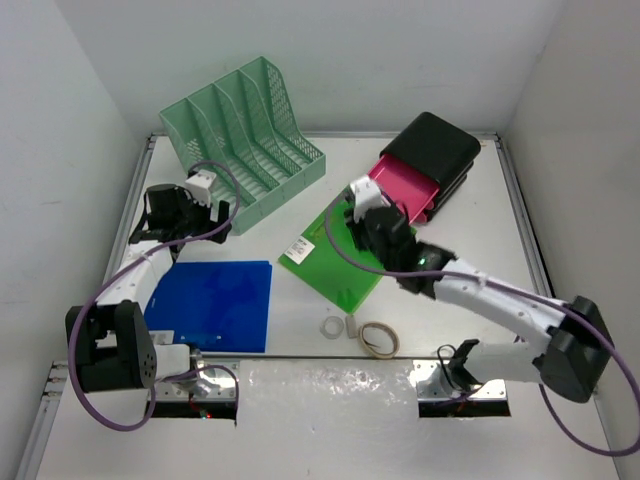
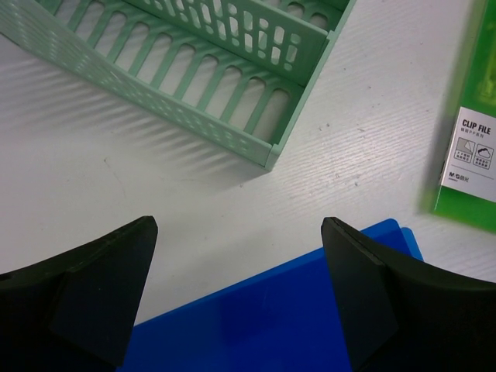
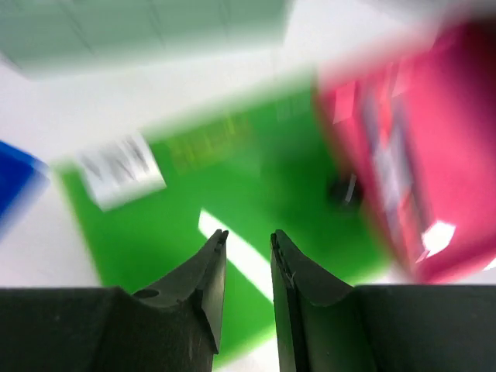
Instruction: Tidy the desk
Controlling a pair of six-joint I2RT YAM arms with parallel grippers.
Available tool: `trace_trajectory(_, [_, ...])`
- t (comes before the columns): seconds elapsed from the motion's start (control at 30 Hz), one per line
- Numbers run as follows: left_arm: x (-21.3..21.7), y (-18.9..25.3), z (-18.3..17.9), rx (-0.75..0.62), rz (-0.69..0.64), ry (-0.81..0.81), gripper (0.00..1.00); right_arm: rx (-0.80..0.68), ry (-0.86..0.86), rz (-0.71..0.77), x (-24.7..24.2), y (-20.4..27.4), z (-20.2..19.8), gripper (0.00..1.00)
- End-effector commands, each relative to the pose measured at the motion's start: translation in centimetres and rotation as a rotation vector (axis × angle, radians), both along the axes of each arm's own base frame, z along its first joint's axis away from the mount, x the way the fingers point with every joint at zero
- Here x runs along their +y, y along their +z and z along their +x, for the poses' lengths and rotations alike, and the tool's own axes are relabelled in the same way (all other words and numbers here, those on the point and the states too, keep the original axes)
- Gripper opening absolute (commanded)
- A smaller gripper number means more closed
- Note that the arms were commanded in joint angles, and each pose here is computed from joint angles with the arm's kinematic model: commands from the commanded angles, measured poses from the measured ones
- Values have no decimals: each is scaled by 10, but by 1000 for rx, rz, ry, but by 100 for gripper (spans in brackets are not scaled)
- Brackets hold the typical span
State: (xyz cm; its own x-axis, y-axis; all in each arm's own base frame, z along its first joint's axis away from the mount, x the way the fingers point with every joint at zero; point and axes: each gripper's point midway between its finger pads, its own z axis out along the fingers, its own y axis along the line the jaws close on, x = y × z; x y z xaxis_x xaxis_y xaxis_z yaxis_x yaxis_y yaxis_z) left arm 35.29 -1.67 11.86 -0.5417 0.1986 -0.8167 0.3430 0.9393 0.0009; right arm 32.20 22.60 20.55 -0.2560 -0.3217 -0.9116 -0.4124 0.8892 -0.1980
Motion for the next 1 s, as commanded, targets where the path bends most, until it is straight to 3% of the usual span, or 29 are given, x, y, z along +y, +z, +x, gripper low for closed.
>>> trace_trajectory(0.0, [0, 22, 15, -71, 6, -11, 86, 104, -294, 253, -26, -83, 2, 28])
trace_trajectory(0.07, [-2, 22, 15, -65, -4, -16, 86, 69, -332, 265, -27, -84, 4, 39])
trace_trajectory(0.27, [1, 23, 13, -58, 9, -8, 86, 33, -448, 210, -23, -97, 32, 46])
trace_trajectory(0.57, [0, 25, 13, -70, 12, -14, 86, -17, -583, 287, -35, -100, 67, 44])
trace_trajectory(0.97, [3, 25, 14, -75, 26, -9, 86, -67, -636, 187, -72, -72, 105, 41])
